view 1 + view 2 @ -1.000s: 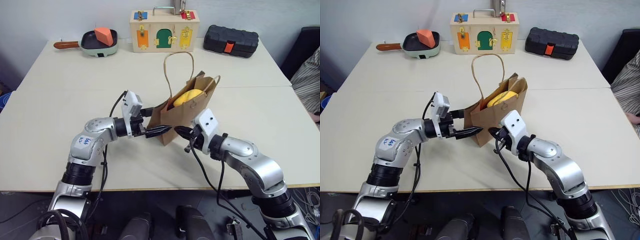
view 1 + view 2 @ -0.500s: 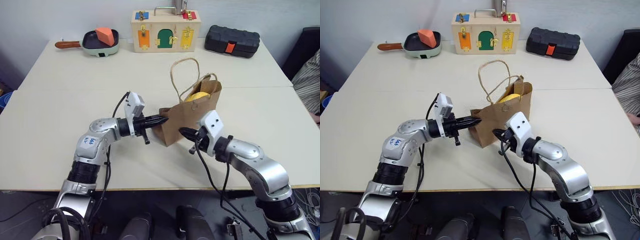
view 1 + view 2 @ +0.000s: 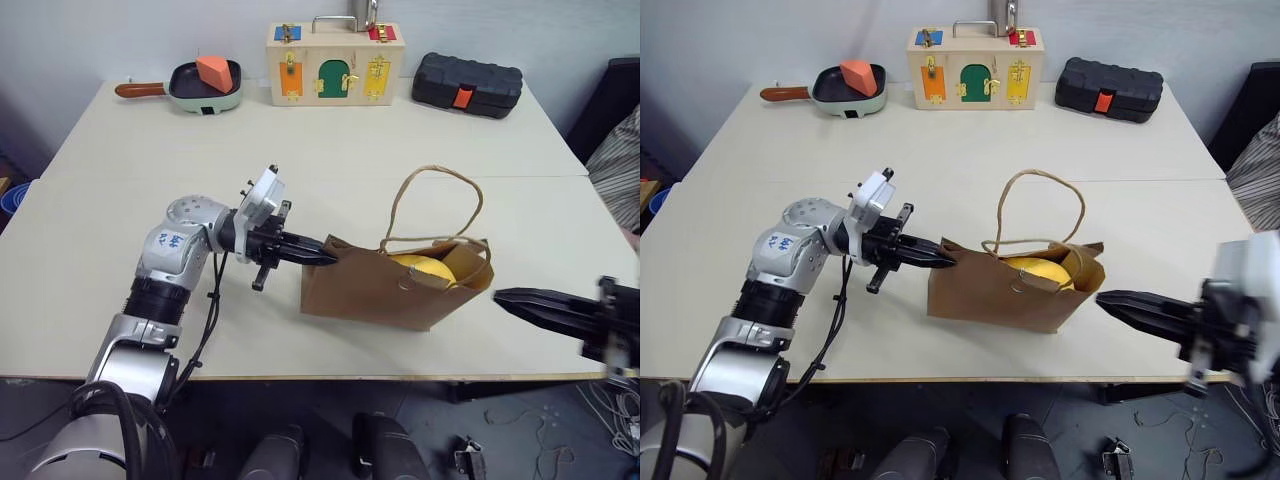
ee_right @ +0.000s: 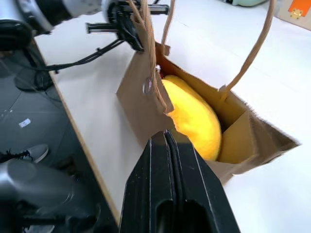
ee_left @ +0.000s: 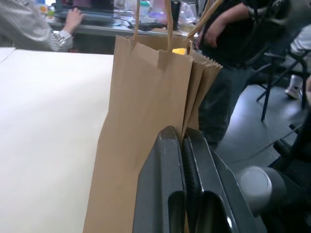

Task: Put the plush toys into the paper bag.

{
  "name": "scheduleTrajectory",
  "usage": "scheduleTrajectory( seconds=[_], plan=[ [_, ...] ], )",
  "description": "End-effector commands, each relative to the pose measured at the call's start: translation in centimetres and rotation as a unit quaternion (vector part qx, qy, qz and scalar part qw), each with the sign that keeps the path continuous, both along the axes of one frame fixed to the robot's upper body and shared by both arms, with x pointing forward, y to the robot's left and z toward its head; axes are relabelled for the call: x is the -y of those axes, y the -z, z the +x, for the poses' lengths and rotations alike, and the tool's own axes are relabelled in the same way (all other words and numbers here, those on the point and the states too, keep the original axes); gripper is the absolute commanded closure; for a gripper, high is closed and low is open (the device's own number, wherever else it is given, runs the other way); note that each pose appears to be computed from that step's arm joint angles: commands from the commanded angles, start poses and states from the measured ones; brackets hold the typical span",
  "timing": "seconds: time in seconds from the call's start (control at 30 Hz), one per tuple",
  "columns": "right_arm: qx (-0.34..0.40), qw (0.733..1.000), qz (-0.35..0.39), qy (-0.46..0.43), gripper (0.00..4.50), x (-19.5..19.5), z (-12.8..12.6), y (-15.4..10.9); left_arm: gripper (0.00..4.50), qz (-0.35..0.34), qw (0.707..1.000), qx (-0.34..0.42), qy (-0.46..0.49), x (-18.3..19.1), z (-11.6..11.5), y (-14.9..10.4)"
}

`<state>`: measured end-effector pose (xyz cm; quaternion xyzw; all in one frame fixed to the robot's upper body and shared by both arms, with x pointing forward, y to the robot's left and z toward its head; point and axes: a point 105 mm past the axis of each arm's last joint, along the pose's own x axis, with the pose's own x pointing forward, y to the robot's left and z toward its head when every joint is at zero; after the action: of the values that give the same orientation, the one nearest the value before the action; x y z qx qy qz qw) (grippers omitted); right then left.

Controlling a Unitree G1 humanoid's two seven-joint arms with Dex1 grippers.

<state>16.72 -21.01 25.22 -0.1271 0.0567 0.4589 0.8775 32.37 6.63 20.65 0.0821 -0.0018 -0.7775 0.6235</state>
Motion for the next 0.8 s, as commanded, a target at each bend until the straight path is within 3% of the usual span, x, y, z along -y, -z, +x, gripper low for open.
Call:
scheduleTrajectory(
  seconds=[0.03, 0.27, 0.4, 0.57, 0.8],
  plan=[
    [0.02, 1.0, 0.007, 0.022, 4.5, 1.1, -0.3, -1.1, 4.44, 0.017, 0.999, 0.015, 0.022, 0.1, 0.3, 1.0],
    [0.029, 0.997, -0.022, 0.067, 4.5, 2.5, 1.4, 0.9, 4.44, 0.028, 0.999, 0.031, -0.011, -0.5, 0.5, 1.9],
    [0.013, 0.998, -0.024, 0.052, 4.5, 3.1, 2.2, 1.2, 3.66, 0.04, 0.998, 0.019, -0.049, -2.6, -0.3, 1.4],
    [-0.018, 0.999, -0.029, -0.001, 2.97, 3.4, 2.9, 0.8, 2.16, 0.054, 0.993, 0.003, -0.108, -6.7, -2.6, -0.9],
    [-0.019, 0.998, -0.048, -0.036, 0.67, 5.9, 5.4, -1.5, 0.03, 0.103, 0.974, -0.045, -0.198, -14.6, -9.1, -6.6]
  ],
)
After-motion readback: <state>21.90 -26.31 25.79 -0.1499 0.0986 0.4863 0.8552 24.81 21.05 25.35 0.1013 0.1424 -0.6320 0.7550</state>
